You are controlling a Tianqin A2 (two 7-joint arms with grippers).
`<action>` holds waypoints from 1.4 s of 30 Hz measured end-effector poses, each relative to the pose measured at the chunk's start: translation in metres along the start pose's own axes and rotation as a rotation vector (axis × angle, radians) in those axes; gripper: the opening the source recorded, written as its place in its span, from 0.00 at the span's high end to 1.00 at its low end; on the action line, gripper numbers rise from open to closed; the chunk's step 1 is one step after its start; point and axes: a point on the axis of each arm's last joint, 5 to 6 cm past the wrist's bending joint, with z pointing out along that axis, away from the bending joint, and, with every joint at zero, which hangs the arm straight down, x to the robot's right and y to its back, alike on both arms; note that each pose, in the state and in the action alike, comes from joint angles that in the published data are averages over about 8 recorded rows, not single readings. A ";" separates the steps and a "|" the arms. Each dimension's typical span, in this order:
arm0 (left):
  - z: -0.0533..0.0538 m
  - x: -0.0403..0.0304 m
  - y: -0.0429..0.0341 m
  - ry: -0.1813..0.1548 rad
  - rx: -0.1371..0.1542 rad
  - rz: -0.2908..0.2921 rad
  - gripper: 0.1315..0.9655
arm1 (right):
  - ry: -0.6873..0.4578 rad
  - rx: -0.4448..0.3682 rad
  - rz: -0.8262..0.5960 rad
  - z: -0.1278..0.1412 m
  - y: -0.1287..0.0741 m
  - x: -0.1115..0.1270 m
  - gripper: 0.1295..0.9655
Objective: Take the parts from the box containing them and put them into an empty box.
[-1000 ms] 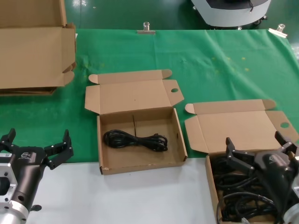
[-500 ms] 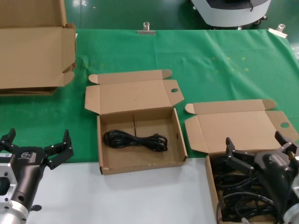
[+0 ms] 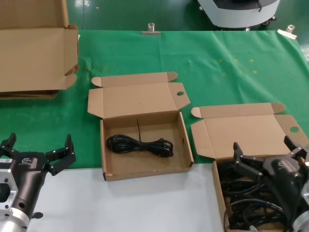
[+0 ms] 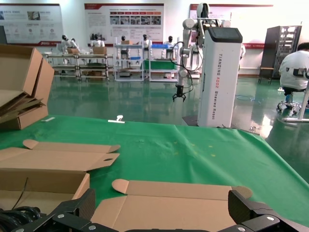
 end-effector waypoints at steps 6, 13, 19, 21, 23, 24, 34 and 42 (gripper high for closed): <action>0.000 0.0000 0.0000 0.000 0.000 0.000 0.00 | 0.000 0.000 0.000 0.000 0.000 0.000 0.00; 0.000 0.0000 0.0000 0.000 0.000 0.000 0.00 | 0.000 0.000 0.000 0.000 0.000 0.000 0.00; 0.000 0.0000 0.0000 0.000 0.000 0.000 0.00 | 0.000 0.000 0.000 0.000 0.000 0.000 0.00; 0.000 0.0000 0.0000 0.000 0.000 0.000 0.00 | 0.000 0.000 0.000 0.000 0.000 0.000 0.00; 0.000 0.0000 0.0000 0.000 0.000 0.000 0.00 | 0.000 0.000 0.000 0.000 0.000 0.000 0.00; 0.000 0.0000 0.0000 0.000 0.000 0.000 0.00 | 0.000 0.000 0.000 0.000 0.000 0.000 0.00; 0.000 0.0000 0.0000 0.000 0.000 0.000 0.00 | 0.000 0.000 0.000 0.000 0.000 0.000 0.00; 0.000 0.0000 0.0000 0.000 0.000 0.000 0.00 | 0.000 0.000 0.000 0.000 0.000 0.000 0.00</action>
